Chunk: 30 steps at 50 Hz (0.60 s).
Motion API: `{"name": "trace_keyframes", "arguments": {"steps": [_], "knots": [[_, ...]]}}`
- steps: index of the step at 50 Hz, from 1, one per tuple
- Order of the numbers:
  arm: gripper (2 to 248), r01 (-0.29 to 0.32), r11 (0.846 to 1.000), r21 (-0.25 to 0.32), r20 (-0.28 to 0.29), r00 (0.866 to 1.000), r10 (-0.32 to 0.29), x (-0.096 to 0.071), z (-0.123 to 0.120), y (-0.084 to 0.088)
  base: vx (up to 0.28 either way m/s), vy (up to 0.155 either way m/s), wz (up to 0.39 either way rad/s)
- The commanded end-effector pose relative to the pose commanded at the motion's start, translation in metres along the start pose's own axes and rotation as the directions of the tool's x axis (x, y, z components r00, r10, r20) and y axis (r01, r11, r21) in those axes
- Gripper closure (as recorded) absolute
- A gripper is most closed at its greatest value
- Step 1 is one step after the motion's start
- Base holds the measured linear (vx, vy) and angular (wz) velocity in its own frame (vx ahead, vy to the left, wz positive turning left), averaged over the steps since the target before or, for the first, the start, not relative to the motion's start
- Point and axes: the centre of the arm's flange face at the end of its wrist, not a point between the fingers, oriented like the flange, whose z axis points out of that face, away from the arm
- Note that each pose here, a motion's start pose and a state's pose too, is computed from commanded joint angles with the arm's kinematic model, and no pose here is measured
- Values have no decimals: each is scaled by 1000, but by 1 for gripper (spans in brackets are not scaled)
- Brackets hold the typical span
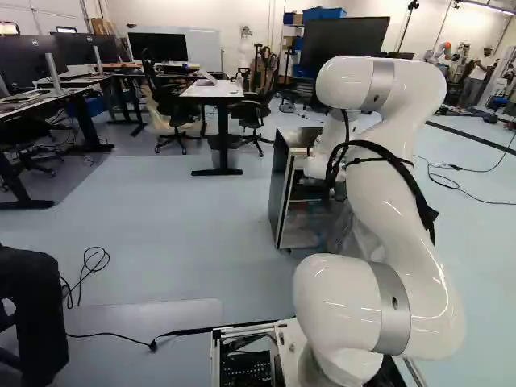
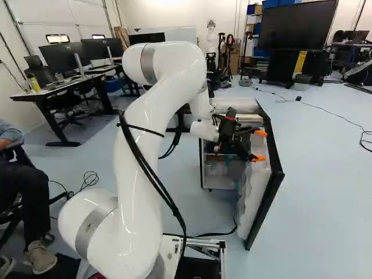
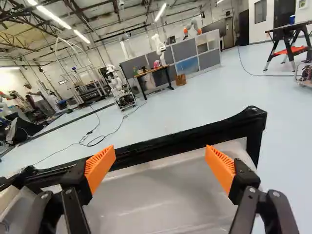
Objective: Open the fridge door
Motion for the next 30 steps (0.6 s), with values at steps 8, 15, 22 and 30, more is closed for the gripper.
{"name": "trace_keyframes", "arguments": {"steps": [8, 15, 22, 30], "knots": [[3, -7, 1000, 4, 12, 1000, 7, -2, 8, -5, 0, 0, 0], [3, -21, 1000, -1, 16, 1000, 21, -4, 19, -11, 0, 0, 0], [3, -38, 999, -11, 17, 999, 38, -5, 33, -19, 0, 0, 0], [3, -59, 998, -22, 16, 998, 60, -7, 49, -28, 0, 0, 0]]}}
